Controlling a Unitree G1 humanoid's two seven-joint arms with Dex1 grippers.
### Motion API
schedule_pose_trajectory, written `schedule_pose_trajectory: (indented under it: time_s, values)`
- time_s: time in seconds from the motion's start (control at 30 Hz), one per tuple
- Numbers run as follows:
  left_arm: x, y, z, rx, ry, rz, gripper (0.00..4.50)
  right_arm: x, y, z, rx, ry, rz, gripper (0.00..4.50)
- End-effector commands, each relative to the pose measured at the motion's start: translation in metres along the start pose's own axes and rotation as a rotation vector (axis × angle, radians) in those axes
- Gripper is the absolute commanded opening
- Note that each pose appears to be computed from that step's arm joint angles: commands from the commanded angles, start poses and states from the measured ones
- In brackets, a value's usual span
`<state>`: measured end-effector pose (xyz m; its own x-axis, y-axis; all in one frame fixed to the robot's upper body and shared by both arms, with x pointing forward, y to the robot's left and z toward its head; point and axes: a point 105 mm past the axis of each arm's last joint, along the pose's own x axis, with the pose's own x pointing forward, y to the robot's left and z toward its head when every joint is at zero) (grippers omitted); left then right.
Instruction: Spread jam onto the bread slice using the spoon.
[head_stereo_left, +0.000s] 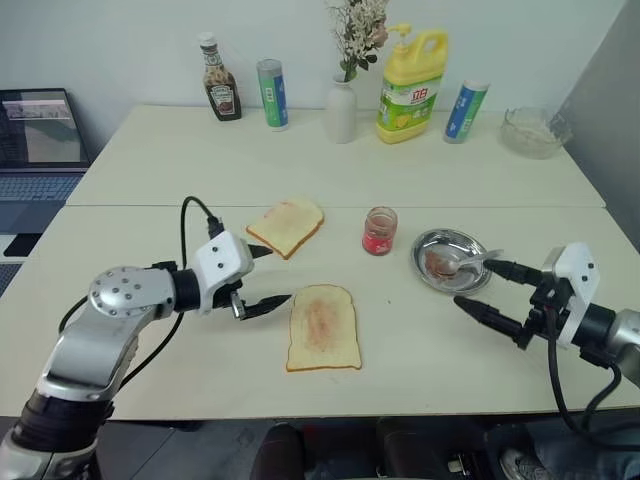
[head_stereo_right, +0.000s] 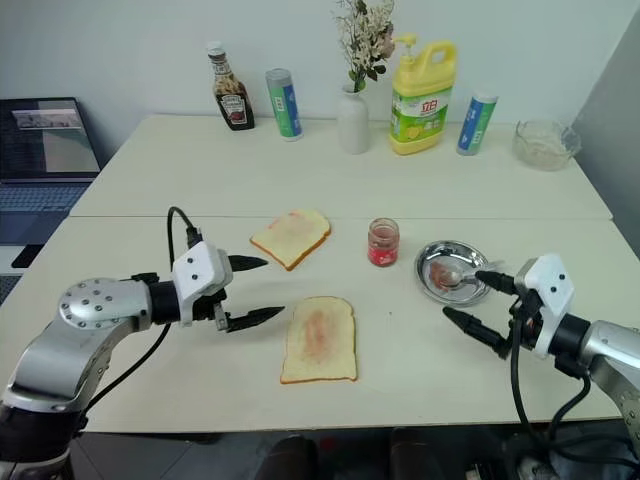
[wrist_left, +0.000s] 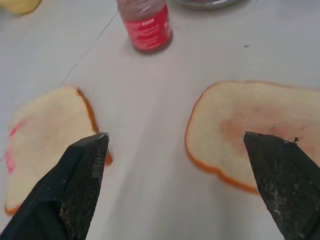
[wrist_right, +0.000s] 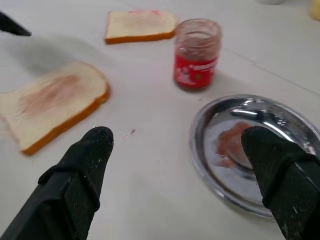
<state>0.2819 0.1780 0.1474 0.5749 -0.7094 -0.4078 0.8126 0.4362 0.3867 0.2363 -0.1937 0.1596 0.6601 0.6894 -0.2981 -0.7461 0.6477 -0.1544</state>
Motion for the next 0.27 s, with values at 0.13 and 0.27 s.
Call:
schedule_pose_trajectory:
  time_s: [0.13,0.27]
  values:
    - [-0.0253,-0.0059,-0.0142,-0.047,0.020,0.055,4.50,-0.0018,0.0077,0.0031,-0.095,-0.003,0.065,4.47]
    - [-0.0239,-0.0043,-0.0149,-0.014,0.024,0.075,4.50,0.0014,0.0043,0.0026,-0.106,-0.007,0.063,4.47]
